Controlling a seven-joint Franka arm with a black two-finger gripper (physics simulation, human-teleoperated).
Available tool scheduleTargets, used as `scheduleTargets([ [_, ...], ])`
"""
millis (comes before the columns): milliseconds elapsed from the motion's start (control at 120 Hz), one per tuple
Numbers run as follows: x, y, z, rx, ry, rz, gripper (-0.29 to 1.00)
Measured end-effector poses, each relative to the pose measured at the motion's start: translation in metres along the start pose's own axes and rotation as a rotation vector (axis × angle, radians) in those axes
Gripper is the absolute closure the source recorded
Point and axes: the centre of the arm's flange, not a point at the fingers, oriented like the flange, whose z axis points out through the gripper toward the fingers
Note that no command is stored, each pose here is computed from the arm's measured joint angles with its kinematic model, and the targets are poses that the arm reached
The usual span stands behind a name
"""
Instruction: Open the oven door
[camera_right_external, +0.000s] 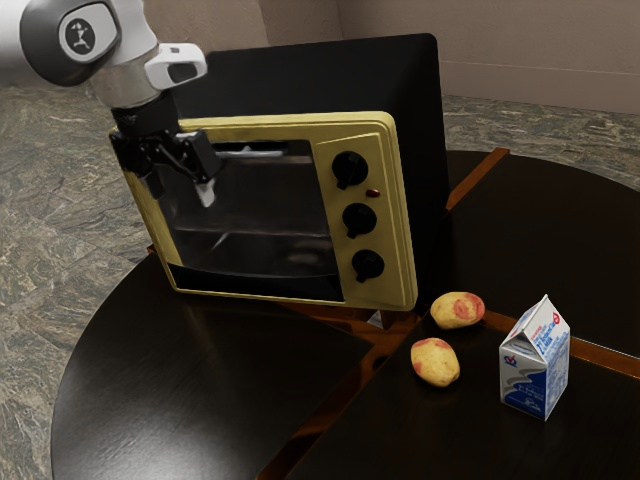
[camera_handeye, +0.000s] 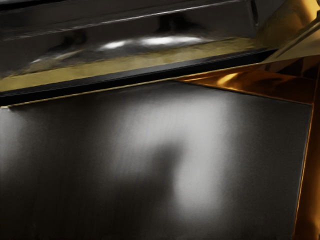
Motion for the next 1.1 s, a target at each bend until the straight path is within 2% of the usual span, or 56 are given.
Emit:
scheduleTargets([
  [50, -0.002, -0.012, 0.000, 0.000, -0.012, -0.010, 0.00],
  [167, -0.005, -0.002, -0.002, -0.024, -0.025, 0.033, 0.00],
  [217, -0.041, -0.025, -0.083, -0.079, 0.138, 0.070, 0.00],
  [250, -0.071, -0.053, -0.123, -0.085, 0.223, 0.103, 0.00],
  [283, -0.082, -0.089, -0.130, -0.062, 0.239, 0.111, 0.00],
  [333, -0.105, -0.136, -0.142, 0.023, 0.239, 0.116, 0.00],
  [367, -0.126, -0.147, -0.157, 0.075, 0.242, 0.146, 0.00],
  [392, -0.135, -0.132, -0.170, 0.101, 0.247, 0.215, 0.00],
  [450, -0.143, -0.048, -0.189, 0.120, 0.268, 0.489, 0.00],
  [492, -0.156, -0.028, -0.172, 0.125, 0.249, 0.596, 0.00],
  [583, -0.156, -0.031, -0.102, 0.133, 0.227, 0.732, 0.00],
  [642, -0.166, -0.029, -0.076, 0.137, 0.274, 0.815, 0.00],
  [725, -0.176, -0.017, -0.072, 0.170, 0.380, 0.932, 0.00],
  [900, -0.121, 0.006, -0.043, 0.221, 0.473, 1.156, 0.00],
  [1100, -0.074, 0.025, -0.024, 0.286, 0.519, 1.331, 0.00],
])
